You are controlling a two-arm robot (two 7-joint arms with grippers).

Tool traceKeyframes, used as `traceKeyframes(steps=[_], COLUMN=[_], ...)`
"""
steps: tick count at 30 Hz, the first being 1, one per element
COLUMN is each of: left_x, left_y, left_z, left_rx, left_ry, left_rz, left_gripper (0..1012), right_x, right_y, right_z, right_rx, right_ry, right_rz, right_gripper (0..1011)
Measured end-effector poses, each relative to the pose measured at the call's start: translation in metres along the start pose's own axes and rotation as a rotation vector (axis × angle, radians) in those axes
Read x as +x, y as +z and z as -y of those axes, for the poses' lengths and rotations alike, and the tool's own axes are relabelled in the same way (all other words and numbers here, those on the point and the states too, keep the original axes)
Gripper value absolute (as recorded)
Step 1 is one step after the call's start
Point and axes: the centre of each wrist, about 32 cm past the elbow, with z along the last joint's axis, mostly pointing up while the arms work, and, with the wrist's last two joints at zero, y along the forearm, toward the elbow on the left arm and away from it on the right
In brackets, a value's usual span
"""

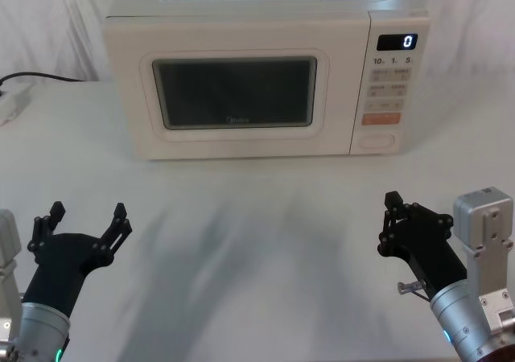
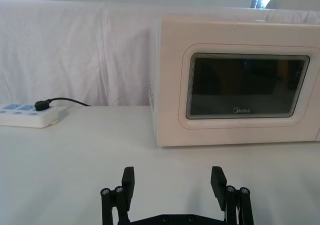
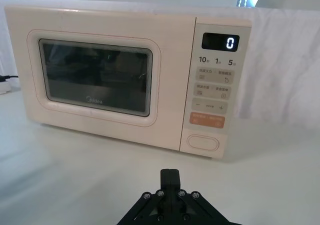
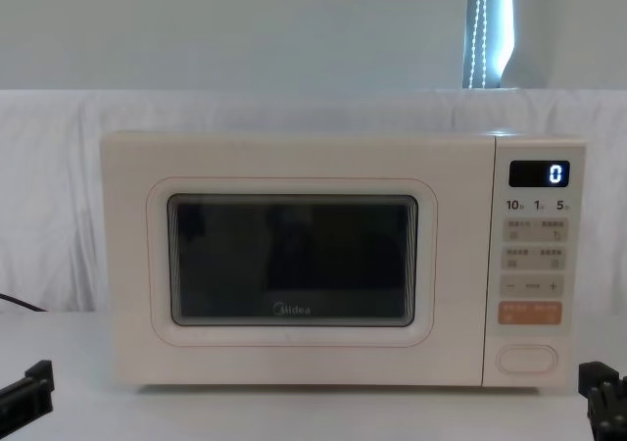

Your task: Press the button to open the microwave door with one hand; close the microwave door with the other hand.

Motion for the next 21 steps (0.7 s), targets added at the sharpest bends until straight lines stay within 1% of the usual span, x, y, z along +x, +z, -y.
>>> traceKeyframes(steps=[10, 14, 15, 21], left_x=[0.0000, 0.0000, 0.0000, 0.0000], left_y=[0.000, 0.000, 0.000, 0.000], left_z=[0.000, 0.000, 0.000, 0.000], left_rx=[0.000, 0.000, 0.000, 0.000], left_ry=[0.000, 0.000, 0.000, 0.000], left_rz=[0.000, 0.000, 0.000, 0.000], left_gripper=[1001, 1001, 1001, 1001], right_x=[0.0000, 0.0014, 0.0014, 0.0047], right_y=[0.000, -0.007, -0.007, -0.016], right_z=[0.000, -0.009, -0.009, -0.024], right_rx=[0.000, 0.000, 0.000, -0.006], right_ry=[0.000, 0.006, 0.006, 0.005], right_rz=[0.000, -0.023, -0.023, -0.072], right_gripper=[0, 0, 0, 0])
